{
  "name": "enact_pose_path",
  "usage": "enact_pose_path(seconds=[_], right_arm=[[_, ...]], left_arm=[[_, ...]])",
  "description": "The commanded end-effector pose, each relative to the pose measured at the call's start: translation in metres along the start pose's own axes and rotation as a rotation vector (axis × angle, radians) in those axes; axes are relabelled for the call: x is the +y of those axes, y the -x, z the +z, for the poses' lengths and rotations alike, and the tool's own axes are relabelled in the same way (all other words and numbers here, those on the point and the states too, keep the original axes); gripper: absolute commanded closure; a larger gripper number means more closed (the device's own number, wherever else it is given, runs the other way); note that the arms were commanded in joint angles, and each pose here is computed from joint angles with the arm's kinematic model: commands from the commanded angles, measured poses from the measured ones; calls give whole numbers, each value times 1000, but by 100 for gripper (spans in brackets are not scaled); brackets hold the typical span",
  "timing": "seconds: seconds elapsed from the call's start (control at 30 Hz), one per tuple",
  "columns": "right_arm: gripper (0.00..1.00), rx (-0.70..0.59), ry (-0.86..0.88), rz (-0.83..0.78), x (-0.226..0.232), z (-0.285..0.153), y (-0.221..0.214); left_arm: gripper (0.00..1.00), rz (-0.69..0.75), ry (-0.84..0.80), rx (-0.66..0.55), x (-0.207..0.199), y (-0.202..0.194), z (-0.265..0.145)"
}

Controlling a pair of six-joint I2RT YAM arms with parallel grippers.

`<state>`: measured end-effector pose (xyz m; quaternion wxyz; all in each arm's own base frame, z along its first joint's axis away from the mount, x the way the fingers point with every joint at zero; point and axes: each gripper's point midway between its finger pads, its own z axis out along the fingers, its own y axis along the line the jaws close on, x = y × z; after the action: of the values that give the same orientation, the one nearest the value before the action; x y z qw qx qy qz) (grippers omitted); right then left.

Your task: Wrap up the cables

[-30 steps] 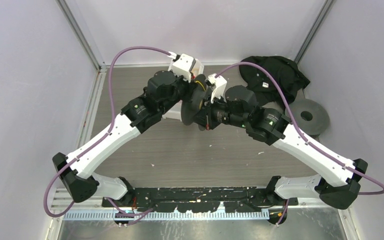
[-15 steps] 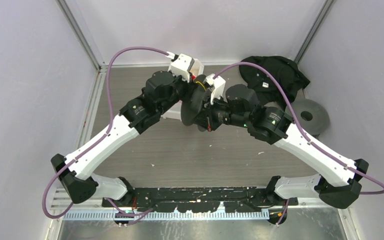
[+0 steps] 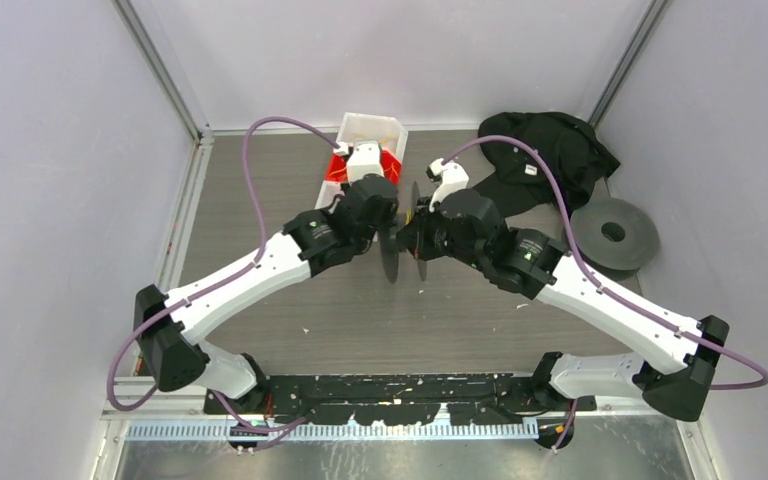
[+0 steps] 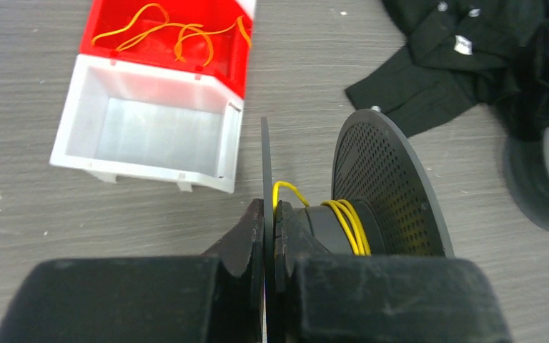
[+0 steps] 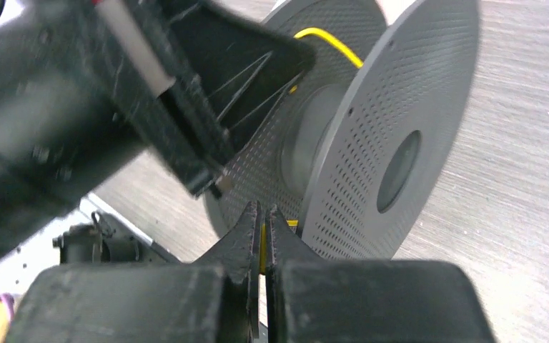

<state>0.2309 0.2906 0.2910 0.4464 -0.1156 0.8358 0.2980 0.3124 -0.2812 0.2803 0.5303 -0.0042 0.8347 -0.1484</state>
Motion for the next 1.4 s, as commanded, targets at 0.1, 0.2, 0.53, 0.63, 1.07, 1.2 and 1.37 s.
enact_pose_path(seconds=[0.1, 0.2, 0.53, 0.63, 1.07, 1.2, 1.37], right_arm=[[100, -256, -331, 340, -57, 7, 43], [100, -234, -378, 469, -58, 9, 38], [100, -227, -419, 515, -55, 8, 48], [100, -221, -425, 457, -57, 5, 48], [100, -169, -238, 97, -49, -27, 39], [100, -125, -177, 44, -40, -30, 33], [100, -110, -155, 13, -36, -36, 34]], left_arm=[[99, -82, 185, -16, 16, -13, -21], [100, -154, 122, -69, 7, -11, -21], [99, -31, -66, -158, -6, -12, -22], [100, 6, -102, -175, -6, -9, -27], [99, 376, -391, -148, -34, -32, -41], [99, 466, -472, -156, -38, -39, -50], [99, 502, -445, -177, -32, -32, -51]])
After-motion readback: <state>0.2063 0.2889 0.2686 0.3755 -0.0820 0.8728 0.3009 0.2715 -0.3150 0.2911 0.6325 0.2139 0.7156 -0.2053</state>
